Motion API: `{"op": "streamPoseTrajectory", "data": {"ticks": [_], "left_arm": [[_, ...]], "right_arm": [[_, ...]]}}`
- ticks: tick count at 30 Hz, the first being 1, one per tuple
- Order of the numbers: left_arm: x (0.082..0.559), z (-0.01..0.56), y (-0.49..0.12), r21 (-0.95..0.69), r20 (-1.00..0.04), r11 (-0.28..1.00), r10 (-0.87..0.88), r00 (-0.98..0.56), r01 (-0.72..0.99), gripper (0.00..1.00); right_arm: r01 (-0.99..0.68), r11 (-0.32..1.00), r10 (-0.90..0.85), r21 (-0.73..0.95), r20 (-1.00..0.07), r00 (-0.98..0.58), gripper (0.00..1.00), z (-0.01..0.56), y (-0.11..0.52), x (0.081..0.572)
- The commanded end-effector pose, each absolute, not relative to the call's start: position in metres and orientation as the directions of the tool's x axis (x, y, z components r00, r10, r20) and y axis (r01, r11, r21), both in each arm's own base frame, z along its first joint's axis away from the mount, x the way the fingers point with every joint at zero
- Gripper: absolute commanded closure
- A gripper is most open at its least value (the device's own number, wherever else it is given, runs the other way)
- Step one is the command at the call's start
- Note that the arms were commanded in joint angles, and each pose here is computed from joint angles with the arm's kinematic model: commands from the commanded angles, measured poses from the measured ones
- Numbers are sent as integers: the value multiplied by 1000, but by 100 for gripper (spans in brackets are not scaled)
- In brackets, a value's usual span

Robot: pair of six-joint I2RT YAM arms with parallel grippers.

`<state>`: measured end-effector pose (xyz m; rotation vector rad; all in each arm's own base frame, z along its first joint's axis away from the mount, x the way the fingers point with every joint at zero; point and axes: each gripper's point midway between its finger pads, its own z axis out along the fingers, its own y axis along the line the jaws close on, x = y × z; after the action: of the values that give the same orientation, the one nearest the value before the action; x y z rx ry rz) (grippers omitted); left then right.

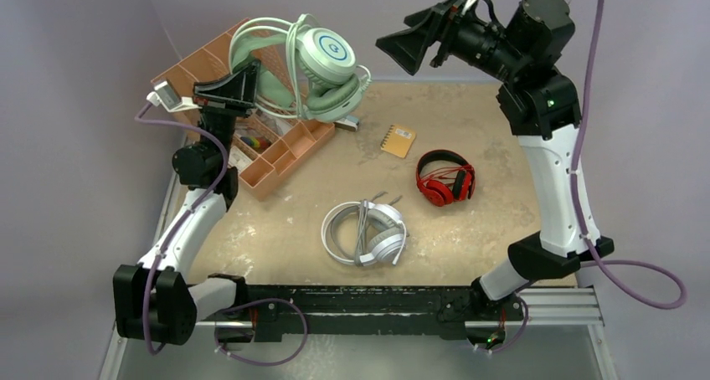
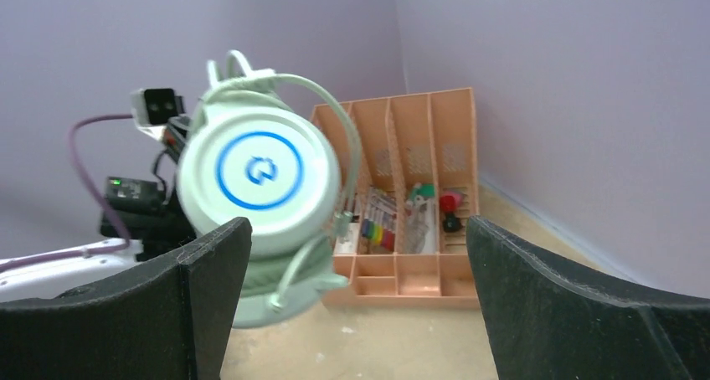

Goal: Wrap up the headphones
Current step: Wrap the headphones cable around the headphones.

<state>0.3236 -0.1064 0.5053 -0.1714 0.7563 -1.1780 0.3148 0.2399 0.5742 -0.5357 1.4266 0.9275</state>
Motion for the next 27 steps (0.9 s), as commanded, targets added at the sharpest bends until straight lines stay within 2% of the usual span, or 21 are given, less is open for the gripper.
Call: {"op": "streamPoseTrajectory", "data": {"ticks": [1, 6, 9, 16, 20, 27], "left_arm": [[311, 517, -97, -388, -397, 444, -871, 288, 808, 100], [315, 505, -99, -365, -419, 474, -852, 313, 801, 100], [312, 502, -106, -335, -447, 471, -842, 302, 816, 100], [302, 494, -118, -298, -504, 466, -818, 277, 833, 100], [301, 491, -120, -301, -520, 465, -812, 265, 833, 100], [300, 488, -125, -305, -539, 449, -808, 237, 840, 100]], "right_arm": [[-846, 480, 228, 232, -964, -136, 1, 575, 271, 309], [-860, 507, 58, 63, -998, -39, 1, 541, 304, 304], [-837, 544, 9, 50, -999, -53, 1, 525, 301, 310], [-801, 551, 173, 234, -971, -164, 1, 544, 296, 301], [-815, 505, 267, 283, -950, -165, 1, 567, 300, 296], [-828, 453, 294, 330, -932, -210, 1, 568, 320, 308]]}}
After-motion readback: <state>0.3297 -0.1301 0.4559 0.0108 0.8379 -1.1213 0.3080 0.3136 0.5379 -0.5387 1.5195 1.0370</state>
